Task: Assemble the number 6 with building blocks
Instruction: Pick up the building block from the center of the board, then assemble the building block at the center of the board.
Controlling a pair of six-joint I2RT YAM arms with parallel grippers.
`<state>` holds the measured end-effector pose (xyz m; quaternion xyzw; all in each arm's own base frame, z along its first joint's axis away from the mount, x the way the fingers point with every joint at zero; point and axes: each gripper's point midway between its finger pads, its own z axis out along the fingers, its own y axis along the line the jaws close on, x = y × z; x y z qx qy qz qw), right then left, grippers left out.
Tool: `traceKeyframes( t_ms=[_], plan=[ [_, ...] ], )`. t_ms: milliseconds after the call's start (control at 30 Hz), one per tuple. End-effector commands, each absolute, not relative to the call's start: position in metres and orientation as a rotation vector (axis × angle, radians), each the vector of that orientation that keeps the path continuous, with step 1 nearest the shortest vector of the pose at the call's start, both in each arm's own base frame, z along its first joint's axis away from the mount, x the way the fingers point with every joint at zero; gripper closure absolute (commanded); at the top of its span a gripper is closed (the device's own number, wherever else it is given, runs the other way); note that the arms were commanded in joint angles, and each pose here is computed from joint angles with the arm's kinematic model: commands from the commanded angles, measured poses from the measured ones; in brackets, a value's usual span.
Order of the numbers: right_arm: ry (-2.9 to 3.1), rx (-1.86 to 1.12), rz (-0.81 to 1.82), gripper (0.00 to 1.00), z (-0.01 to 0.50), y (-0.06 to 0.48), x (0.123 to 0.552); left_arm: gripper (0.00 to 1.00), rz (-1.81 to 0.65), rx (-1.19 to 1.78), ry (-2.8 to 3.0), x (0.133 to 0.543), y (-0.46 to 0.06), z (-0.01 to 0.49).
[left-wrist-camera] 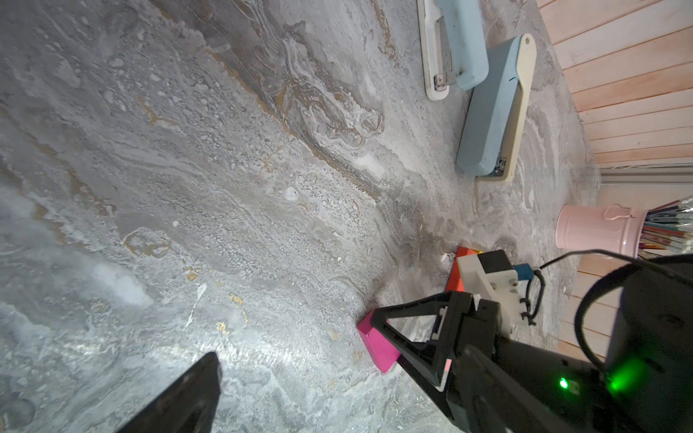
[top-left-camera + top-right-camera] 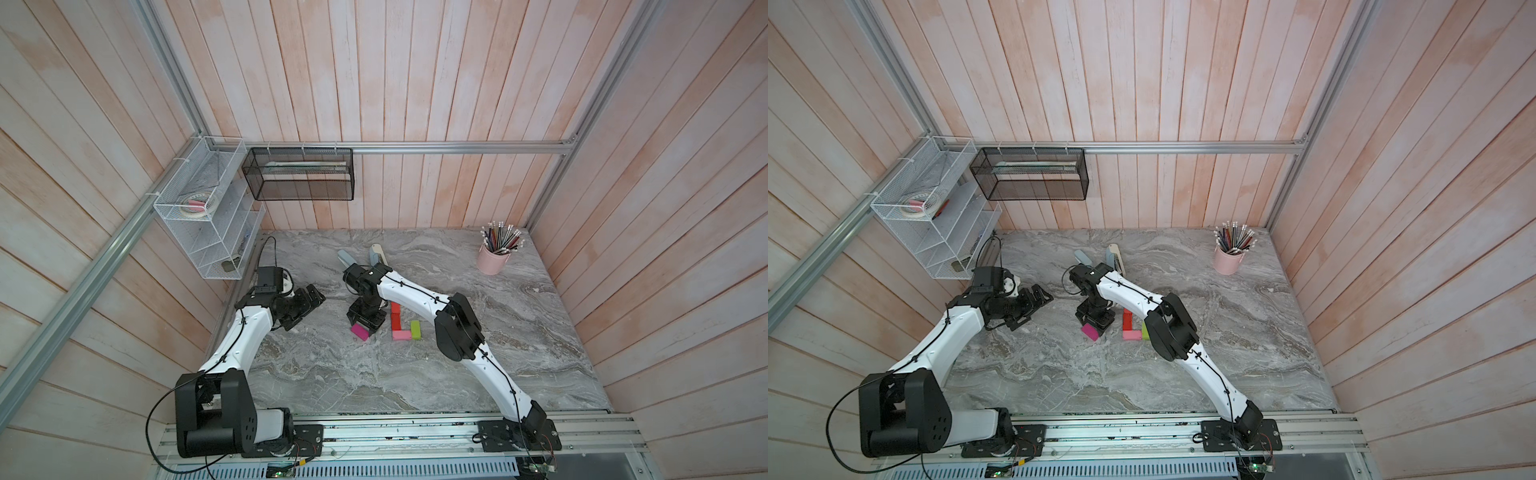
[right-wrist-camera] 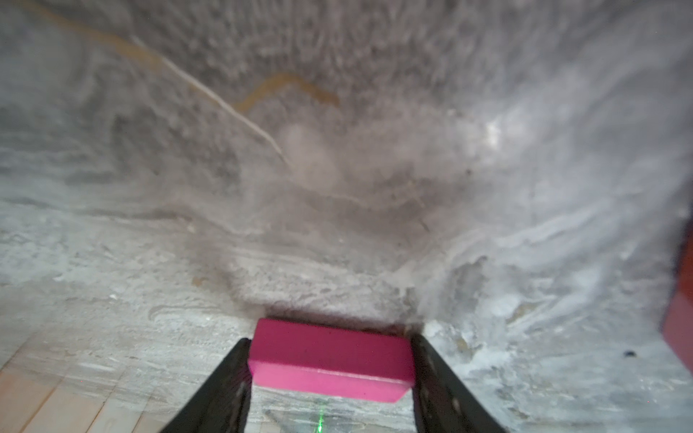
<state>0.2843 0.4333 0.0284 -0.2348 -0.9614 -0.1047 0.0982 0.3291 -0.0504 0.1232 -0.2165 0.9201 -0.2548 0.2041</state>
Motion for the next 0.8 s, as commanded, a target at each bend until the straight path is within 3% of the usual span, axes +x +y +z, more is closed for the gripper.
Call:
traceKeyframes(
  t_ms=[0, 467, 767],
  plan=[
    [-2.962, -0.579, -0.294, 0.41, 0.032, 0.429, 0.296, 0.00, -0.697, -0.584, 2.567, 0.325, -0.049, 0.122],
    [-3.269, 0.039, -0.335, 0.36, 0.099, 0.406, 0.314, 0.00, -0.692, -0.591, 2.576, 0.325, -0.048, 0.118],
    [-3.296, 0.110, -0.308, 0.36, 0.119, 0.373, 0.317, 0.00, -0.684, -0.596, 2.591, 0.325, -0.048, 0.116]
  ],
)
